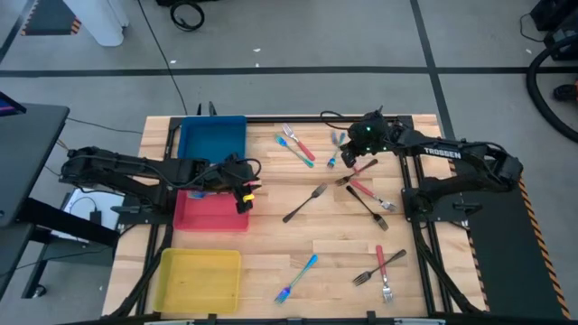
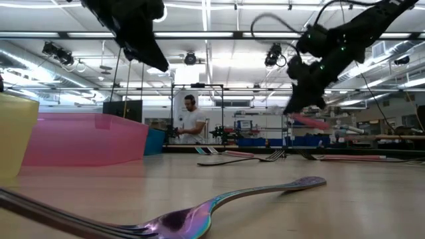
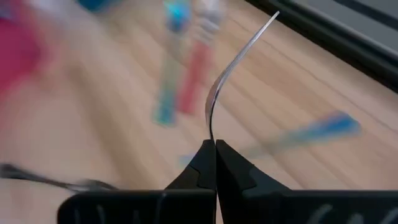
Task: Sort silverware by color (type)
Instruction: Put the pink fork into the blue bin
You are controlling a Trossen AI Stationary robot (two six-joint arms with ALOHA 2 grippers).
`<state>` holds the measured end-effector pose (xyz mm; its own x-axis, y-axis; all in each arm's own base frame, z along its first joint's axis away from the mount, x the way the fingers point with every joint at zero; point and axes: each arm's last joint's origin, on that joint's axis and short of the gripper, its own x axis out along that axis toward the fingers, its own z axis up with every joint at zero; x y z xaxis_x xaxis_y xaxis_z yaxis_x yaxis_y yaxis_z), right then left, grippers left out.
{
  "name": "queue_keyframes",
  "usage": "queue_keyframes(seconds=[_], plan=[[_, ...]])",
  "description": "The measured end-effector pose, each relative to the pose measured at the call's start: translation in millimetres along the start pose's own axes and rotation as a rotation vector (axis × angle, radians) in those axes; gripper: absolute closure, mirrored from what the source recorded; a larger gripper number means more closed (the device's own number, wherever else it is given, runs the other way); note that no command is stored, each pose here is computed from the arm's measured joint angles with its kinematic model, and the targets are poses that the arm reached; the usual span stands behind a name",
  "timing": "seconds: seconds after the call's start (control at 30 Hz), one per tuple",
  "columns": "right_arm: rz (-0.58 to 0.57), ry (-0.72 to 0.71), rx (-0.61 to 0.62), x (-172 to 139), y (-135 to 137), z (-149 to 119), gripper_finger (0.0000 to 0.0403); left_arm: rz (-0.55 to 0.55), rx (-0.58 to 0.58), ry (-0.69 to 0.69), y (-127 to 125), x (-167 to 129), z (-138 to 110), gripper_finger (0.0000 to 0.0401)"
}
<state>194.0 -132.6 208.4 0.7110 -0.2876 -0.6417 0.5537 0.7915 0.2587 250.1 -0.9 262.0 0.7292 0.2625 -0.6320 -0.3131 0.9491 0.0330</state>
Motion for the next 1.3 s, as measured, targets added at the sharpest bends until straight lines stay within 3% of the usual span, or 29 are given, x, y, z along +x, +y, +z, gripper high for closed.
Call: queue_keyframes(seconds=[0.13, 0.27, 0.5, 0.63, 0.87, 1.07, 1.3], plan=[[0.171, -0.109, -0.087, -2.1, 28.1, 8.8, 0.0401, -0.026, -0.003, -0.018, 0.8, 10.3, 3.5, 0.0298], [0.324, -0.200, -0.171, -6.6, 57.6, 12.8, 0.0401, -0.132, 0.006, -0.054, -0.9, 21.1, 9.2, 0.0298], [0.521, -0.342, -0.307, -17.5, 106.3, 10.8, 0.0401, -0.198, 0.048, -0.161, -9.2, 44.5, 18.2, 0.0298], [0.612, -0.416, -0.403, -25.5, 128.6, 6.6, 0.0401, -0.218, 0.014, -0.252, -15.4, 58.5, 24.3, 0.0298], [0.622, -0.443, -0.466, -31.8, 148.8, -4.2, 0.0401, -0.295, -0.007, -0.449, -22.5, 63.7, 39.5, 0.0298], [0.630, -0.453, -0.511, -36.4, 161.4, -12.6, 0.0401, -0.463, -0.020, -0.604, -27.7, 52.9, 53.2, 0.0298], [0.597, -0.490, -0.525, -39.4, 167.0, -14.7, 0.0401, -0.479, -0.039, -0.625, -27.6, 51.3, 55.2, 0.0298]])
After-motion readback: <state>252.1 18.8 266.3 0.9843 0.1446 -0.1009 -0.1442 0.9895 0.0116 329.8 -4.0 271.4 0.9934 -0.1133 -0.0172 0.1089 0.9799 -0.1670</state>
